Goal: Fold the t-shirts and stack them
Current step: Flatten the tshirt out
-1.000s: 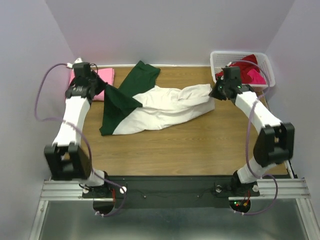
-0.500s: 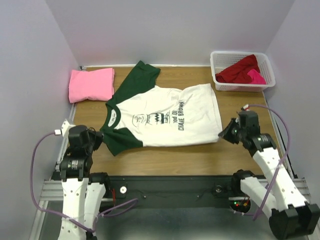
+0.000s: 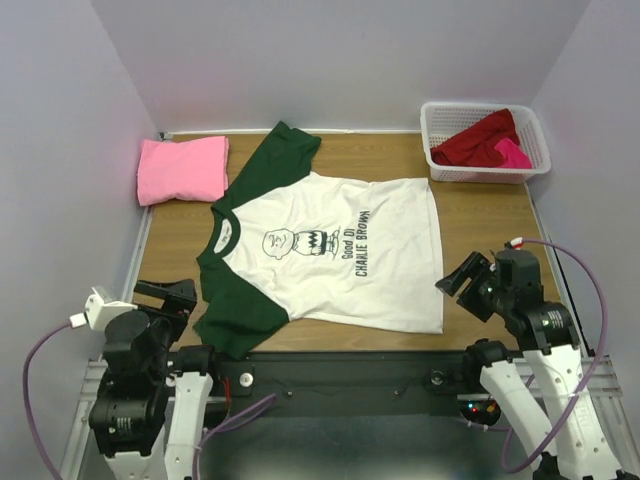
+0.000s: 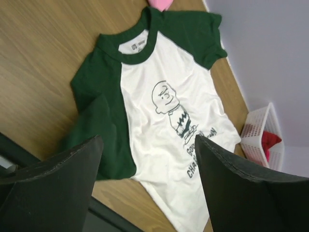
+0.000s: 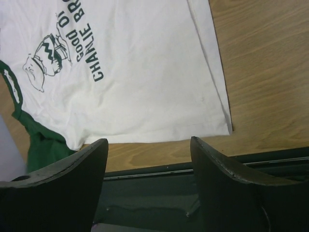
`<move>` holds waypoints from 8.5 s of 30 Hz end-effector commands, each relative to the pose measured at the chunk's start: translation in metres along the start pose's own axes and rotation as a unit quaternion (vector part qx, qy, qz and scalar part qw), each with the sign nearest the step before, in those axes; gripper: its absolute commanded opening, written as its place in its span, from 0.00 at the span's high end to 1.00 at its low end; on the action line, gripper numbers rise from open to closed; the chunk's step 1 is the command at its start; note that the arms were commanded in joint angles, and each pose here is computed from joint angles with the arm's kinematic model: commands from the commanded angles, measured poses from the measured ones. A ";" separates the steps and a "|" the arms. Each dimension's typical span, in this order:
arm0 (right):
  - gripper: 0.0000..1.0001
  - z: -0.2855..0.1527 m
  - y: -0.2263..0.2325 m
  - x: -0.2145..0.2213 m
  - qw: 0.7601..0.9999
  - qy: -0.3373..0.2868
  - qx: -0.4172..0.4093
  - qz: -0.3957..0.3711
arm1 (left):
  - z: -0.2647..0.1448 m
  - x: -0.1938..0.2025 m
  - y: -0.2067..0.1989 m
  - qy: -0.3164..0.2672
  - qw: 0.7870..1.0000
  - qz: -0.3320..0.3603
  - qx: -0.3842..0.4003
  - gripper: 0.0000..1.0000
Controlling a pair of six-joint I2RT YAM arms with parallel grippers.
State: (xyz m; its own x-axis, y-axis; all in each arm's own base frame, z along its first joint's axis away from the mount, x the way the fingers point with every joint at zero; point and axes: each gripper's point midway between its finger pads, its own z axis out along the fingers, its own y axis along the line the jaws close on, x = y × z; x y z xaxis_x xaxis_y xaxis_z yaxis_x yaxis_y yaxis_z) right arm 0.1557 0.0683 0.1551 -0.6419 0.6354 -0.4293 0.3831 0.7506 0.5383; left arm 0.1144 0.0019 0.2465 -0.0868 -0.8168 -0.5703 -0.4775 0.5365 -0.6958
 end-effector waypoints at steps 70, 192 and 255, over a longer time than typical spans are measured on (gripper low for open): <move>0.99 0.194 -0.008 -0.118 0.952 0.023 0.227 -0.201 | 0.312 0.114 0.042 0.228 0.933 0.239 -0.141 0.55; 0.65 0.123 -0.042 -0.013 0.955 0.120 0.234 -0.137 | 0.219 0.078 -0.056 0.114 0.946 0.299 0.048 0.30; 0.89 0.055 -0.077 0.011 0.956 0.077 0.283 -0.031 | 0.281 0.141 0.036 0.268 0.924 0.249 -0.112 0.49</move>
State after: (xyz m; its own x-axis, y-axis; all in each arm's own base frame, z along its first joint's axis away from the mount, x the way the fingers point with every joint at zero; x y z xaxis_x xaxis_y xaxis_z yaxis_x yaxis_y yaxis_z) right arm 0.1688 0.0327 0.0662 -0.7757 0.5445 -0.3193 0.5656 0.8241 0.0312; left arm 0.3372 -0.0359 0.0259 -0.7208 -0.4958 -0.4844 -0.4123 0.8684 -0.2753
